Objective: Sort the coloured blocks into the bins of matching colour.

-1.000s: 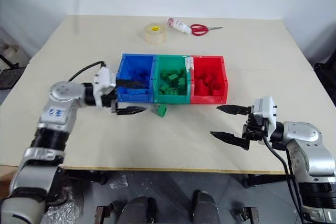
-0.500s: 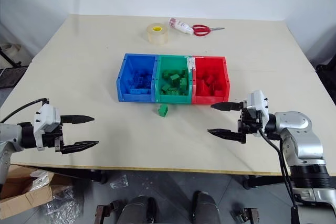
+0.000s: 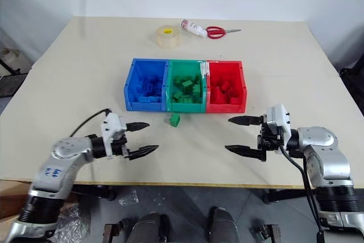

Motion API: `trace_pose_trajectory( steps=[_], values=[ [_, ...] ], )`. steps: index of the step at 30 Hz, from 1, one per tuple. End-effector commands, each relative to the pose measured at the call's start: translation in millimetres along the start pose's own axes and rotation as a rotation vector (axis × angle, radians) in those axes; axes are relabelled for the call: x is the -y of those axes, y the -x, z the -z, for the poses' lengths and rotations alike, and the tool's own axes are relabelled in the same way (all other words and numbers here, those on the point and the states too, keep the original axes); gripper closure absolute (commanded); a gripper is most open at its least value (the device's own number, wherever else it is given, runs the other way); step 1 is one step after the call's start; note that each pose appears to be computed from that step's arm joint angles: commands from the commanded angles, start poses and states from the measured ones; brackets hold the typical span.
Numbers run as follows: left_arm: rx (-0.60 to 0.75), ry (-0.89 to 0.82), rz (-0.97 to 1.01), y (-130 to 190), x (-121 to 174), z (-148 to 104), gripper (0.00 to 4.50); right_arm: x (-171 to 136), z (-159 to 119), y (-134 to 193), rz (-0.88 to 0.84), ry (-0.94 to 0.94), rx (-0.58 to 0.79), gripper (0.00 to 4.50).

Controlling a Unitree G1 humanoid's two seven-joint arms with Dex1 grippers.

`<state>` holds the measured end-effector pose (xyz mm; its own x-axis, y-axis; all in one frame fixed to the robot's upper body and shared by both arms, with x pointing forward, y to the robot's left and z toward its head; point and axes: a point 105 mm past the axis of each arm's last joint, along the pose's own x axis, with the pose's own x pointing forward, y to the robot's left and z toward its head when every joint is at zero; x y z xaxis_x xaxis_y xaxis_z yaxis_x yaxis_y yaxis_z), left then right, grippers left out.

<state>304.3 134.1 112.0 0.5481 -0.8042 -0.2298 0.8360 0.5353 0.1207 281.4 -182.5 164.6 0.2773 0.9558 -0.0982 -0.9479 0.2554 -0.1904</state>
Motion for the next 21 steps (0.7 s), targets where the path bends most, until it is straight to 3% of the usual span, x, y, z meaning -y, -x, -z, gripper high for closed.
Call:
trace_pose_trajectory(
  steps=[1, 7, 21],
  values=[
    [0.002, -0.015, -0.041, -12, 2, -4, 0.02, -2, -12, 5, 0.021, 0.044, 0.018, 0.00],
    [-0.054, 0.004, -0.125, -35, 0, 7, 0.02, -3, -12, 5, 0.035, 0.042, 0.019, 0.00],
    [-0.035, -0.032, -0.166, -84, 10, 7, 0.02, -4, -12, 3, 0.049, 0.042, 0.018, 0.00]
  ],
)
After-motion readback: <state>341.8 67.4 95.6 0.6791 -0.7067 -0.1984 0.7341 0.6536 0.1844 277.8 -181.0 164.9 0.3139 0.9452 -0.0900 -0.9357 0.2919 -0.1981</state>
